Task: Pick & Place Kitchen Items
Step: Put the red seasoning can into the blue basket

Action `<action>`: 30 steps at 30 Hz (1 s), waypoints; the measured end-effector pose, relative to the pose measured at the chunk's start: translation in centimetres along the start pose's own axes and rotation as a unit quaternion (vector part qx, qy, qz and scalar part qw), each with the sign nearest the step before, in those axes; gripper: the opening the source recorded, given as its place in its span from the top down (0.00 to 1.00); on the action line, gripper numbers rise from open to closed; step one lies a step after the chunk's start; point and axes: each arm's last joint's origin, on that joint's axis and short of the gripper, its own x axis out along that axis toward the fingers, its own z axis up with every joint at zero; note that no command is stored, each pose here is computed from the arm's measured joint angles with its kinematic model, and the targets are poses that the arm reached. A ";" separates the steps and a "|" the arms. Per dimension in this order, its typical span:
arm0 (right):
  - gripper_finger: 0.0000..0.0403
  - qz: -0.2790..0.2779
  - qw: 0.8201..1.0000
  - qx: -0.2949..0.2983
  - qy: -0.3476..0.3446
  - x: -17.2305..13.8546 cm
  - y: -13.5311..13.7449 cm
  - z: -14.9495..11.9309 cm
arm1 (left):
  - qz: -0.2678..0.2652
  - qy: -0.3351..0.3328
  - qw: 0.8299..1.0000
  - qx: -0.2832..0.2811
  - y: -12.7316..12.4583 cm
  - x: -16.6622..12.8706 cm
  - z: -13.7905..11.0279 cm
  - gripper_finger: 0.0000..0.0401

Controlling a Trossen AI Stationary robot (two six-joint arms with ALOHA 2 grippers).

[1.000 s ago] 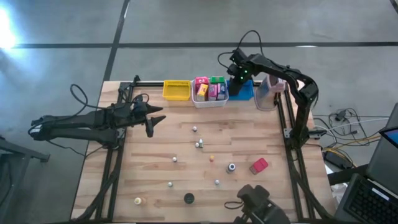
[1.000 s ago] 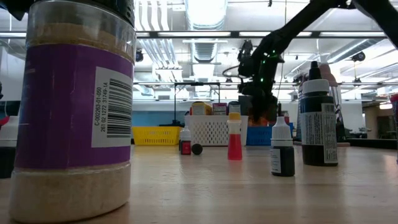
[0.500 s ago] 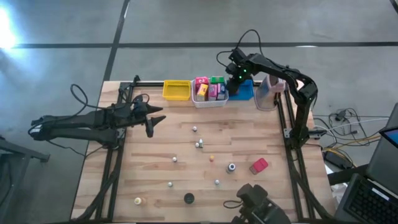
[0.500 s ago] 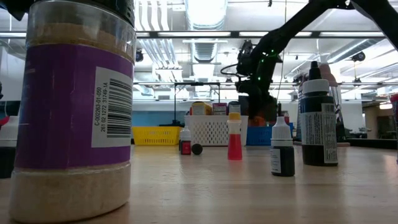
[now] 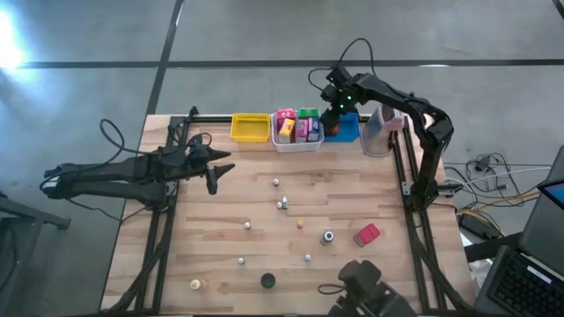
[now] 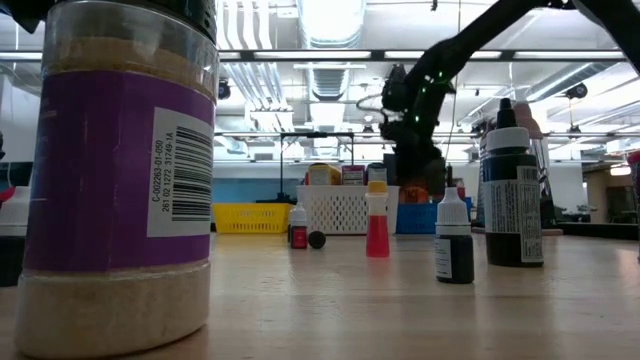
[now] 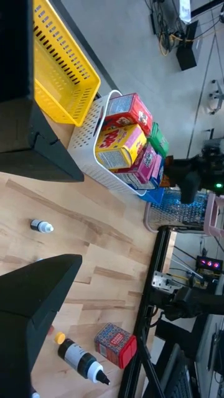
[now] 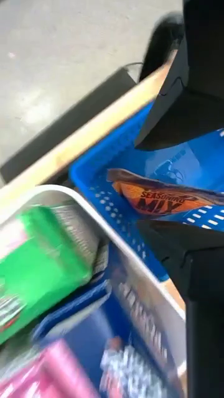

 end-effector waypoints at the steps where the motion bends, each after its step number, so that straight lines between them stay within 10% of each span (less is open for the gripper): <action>1: 0.52 -0.002 1.000 -0.001 -0.009 -0.6 0.0 0.2 | 0.000 0.000 1.000 0.000 0.0 0.0 0.0 0.49; 13: 0.62 0.013 0.997 -0.047 -0.066 -9.8 5.0 -0.5 | 0.000 0.000 1.000 0.001 0.0 0.0 0.0 0.49; 30: 0.85 0.070 0.959 -0.272 0.019 -20.8 19.0 -12.5 | 0.000 0.000 1.000 0.001 0.0 0.0 0.0 0.48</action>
